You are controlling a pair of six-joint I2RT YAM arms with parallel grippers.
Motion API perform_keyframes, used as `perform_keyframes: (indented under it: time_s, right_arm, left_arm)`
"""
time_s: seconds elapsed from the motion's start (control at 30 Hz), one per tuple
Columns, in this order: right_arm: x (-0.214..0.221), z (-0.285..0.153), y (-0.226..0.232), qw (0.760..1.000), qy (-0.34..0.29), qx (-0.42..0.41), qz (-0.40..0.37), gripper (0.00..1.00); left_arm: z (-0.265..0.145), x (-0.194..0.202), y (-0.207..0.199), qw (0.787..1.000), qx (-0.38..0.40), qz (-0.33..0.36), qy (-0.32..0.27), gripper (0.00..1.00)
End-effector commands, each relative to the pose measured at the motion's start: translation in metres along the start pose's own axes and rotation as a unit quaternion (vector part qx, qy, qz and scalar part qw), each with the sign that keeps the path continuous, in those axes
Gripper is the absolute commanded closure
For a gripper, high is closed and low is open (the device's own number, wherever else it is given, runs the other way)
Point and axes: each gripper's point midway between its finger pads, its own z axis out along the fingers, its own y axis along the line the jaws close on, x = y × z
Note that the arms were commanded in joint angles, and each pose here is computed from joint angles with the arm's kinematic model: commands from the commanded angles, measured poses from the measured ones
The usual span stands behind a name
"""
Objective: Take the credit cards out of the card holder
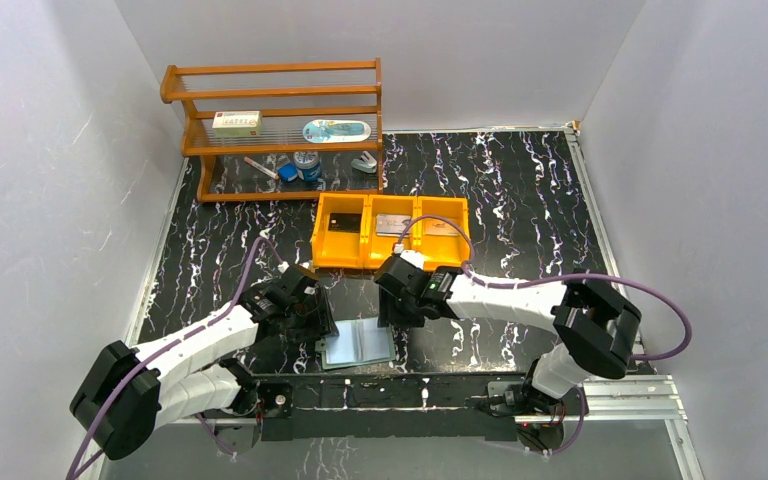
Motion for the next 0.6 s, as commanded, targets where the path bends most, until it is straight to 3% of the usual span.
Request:
perform_keyframes:
  time_s: [0.0, 0.2, 0.57]
  right_arm:
    - [-0.008, -0.011, 0.026, 0.999, -0.004, -0.049, 0.000, 0.45]
    - [0.010, 0.003, 0.047, 0.993, 0.037, -0.108, 0.014, 0.48]
    - [0.009, 0.008, 0.033, 0.997, 0.029, -0.073, 0.011, 0.48]
  left_arm:
    - [0.000, 0.012, 0.006, 1.000, -0.006, 0.006, 0.022, 0.55]
    - [0.000, 0.012, 0.005, 1.000, -0.003, 0.012, 0.024, 0.56]
    - [0.000, 0.011, 0.005, 0.999, -0.005, 0.018, 0.026, 0.56]
